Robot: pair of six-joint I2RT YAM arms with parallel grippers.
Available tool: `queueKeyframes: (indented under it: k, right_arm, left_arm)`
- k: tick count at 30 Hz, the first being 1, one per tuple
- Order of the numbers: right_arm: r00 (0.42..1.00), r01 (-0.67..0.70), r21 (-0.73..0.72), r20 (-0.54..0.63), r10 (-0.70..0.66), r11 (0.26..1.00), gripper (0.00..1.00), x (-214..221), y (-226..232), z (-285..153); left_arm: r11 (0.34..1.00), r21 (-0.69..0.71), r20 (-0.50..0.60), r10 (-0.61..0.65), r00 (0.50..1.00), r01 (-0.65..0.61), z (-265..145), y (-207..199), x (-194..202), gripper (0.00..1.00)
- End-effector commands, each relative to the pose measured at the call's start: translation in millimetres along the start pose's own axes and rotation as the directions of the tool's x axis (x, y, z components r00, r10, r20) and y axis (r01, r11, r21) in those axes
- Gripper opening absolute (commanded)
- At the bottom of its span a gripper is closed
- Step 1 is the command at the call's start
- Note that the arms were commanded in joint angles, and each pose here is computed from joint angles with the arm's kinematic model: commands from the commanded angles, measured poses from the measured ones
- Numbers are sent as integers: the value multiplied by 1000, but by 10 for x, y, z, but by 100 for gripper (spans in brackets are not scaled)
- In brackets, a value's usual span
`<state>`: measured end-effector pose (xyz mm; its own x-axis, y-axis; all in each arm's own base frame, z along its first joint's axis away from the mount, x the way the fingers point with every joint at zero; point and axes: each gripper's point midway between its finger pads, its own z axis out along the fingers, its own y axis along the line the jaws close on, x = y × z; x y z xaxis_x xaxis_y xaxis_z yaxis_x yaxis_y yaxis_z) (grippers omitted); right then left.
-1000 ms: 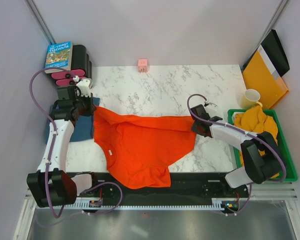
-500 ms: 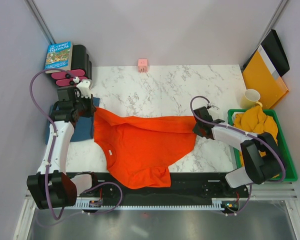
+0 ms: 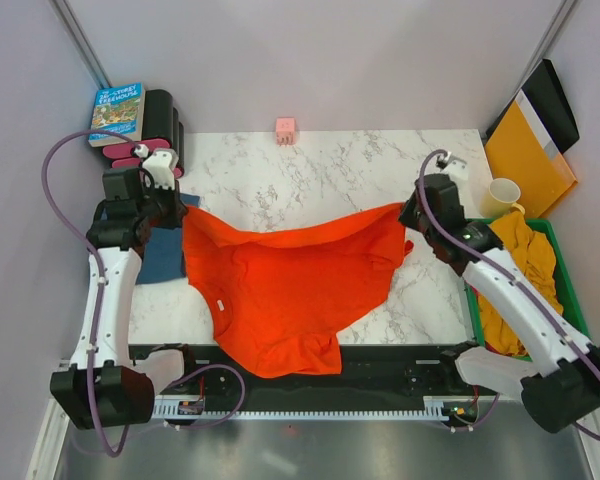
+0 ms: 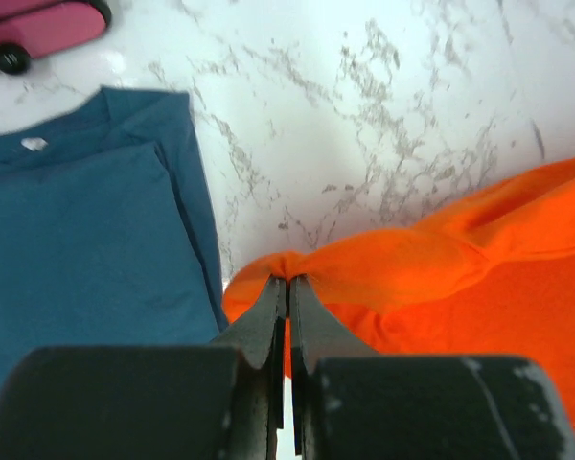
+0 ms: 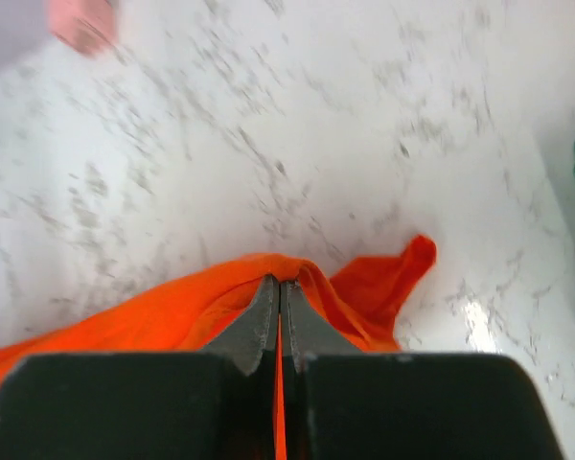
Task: Fold and stack the t-shirts
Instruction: Flatten out the tshirt
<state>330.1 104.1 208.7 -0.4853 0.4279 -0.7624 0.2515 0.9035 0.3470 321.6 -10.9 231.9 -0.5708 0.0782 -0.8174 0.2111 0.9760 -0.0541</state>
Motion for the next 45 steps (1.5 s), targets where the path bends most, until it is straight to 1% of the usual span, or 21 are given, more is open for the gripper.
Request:
queueKeyframes:
  k: [1, 5, 10, 13, 16, 17, 18, 19, 20, 22, 23, 25, 28, 34, 35, 37, 39, 40, 42, 43, 45]
  right_arm:
    - [988, 94, -44, 129, -88, 995, 0, -637, 84, -621]
    - [965, 177, -74, 208, -159, 981, 0, -969, 94, -1070]
    - [918, 221, -74, 354, -181, 973, 0, -1514, 27, -1781]
    - [887, 221, -83, 431, -164, 972, 0, -1791, -1, -2163]
    - [857, 209, -115, 500, -125, 971, 0, -2000, 12, -2476]
    - [850, 203, -124, 515, -112, 971, 0, -2047, 14, -2548]
    - [836, 190, -136, 542, -88, 972, 0, -2133, 5, -2672]
    - [829, 191, -143, 554, -82, 971, 0, -2172, 9, -2733]
    - [822, 186, -147, 565, -72, 971, 0, -2214, 8, -2786]
    - [802, 172, -169, 596, -38, 970, 0, -2326, 6, -2958]
    - [797, 170, -180, 603, -28, 969, 0, -2359, 17, -3008]
    - [783, 160, -205, 622, 2, 966, 0, -2441, 25, -3149]
    - [767, 150, -235, 641, 37, 960, 0, -2527, 36, -3300]
    - [744, 125, -248, 664, 75, 961, 0, -2652, 38, -3427]
    - [741, 123, -250, 667, 78, 960, 0, -2664, 36, -3444]
    - [748, 127, -247, 660, 71, 961, 0, -2671, 75, -3397]
    - [770, 124, -231, 635, 53, 965, 0, -2623, 113, -3254]
    - [799, 132, -201, 601, 16, 971, 0, -2521, 145, -3030]
    - [827, 124, -189, 562, 4, 974, 0, -2405, 205, -2770]
    - [850, 129, -170, 527, -20, 977, 0, -2266, 255, -2488]
    - [873, 119, -163, 487, -25, 980, 0, -2111, 307, -2199]
  left_arm:
    - [1000, 5, 163, -16, 986, 15, -447, -124, -553, 2]
    - [1000, -1, 228, -6, 974, 6, -771, -200, -734, 2]
    - [998, -48, 383, 53, 922, -37, -1490, -330, -1058, 2]
    - [996, -72, 469, 82, 880, -54, -1972, -438, -1227, 2]
    - [991, -107, 562, 130, 817, -84, -2455, -545, -1378, 2]
    - [988, -125, 604, 152, 782, -96, -2675, -591, -1465, 2]
    - [985, -139, 620, 165, 767, -101, -2789, -609, -1483, 2]
    - [982, -161, 637, 177, 750, -95, -2909, -607, -1515, 2]
    - [978, -182, 673, 198, 712, -100, -3134, -646, -1597, 2]
    - [974, -207, 694, 215, 687, -96, -3342, -669, -1631, 2]
    - [970, -221, 727, 232, 647, -99, -3560, -718, -1705, 2]
    - [969, -224, 746, 238, 622, -102, -3732, -764, -1716, 2]
    - [966, -243, 793, 248, 556, -85, -4088, -804, -1747, 2]
    - [949, -313, 824, 286, 489, -27, -4434, -691, -1719, 2]
    - [952, -304, 831, 286, 478, -40, -4467, -683, -1727, 2]
    - [951, -307, 832, 286, 476, -35, -4475, -642, -1753, 2]
    - [950, -309, 818, 293, 495, -52, -4374, -624, -1774, 2]
    - [953, -296, 791, 284, 542, -66, -4146, -596, -1776, 2]
    - [957, -269, 753, 279, 595, -108, -3827, -606, -1782, 2]
    - [961, -242, 692, 269, 670, -135, -3411, -580, -1740, 2]
    - [963, -202, 646, 266, 716, -176, -2988, -599, -1724, 2]
